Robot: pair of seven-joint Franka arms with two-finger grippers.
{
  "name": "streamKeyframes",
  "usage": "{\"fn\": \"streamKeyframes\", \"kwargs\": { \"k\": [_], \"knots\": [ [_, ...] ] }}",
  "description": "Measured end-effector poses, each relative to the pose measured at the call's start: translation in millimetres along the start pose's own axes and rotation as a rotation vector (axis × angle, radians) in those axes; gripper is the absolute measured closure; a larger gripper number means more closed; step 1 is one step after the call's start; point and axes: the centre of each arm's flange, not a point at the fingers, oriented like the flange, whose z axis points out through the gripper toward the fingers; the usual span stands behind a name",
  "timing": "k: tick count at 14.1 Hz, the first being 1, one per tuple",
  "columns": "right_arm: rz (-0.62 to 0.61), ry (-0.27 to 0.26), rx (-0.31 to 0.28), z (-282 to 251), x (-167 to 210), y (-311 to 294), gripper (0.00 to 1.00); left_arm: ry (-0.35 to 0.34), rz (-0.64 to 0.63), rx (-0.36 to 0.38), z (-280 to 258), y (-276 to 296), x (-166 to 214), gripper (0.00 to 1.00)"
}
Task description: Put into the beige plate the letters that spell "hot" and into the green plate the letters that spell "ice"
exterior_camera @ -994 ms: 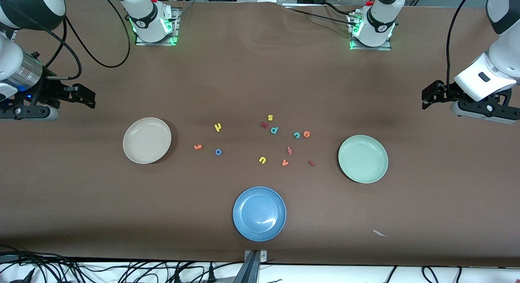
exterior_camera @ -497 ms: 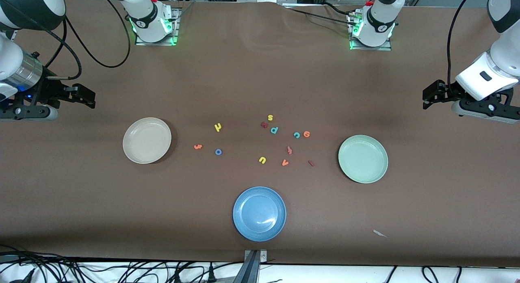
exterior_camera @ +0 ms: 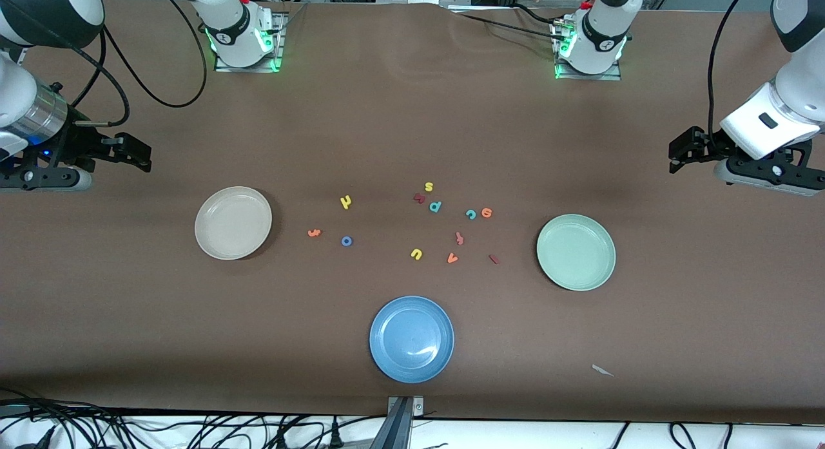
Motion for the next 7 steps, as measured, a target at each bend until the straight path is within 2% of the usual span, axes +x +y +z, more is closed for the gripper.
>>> {"fn": "streamKeyframes", "kwargs": {
  "k": [7],
  "knots": [
    [0.000, 0.000, 0.000, 0.0, 0.0, 0.0, 0.00, 0.012, -0.001, 0.001, -6.0, 8.4, 2.3, 0.00]
  ]
}}
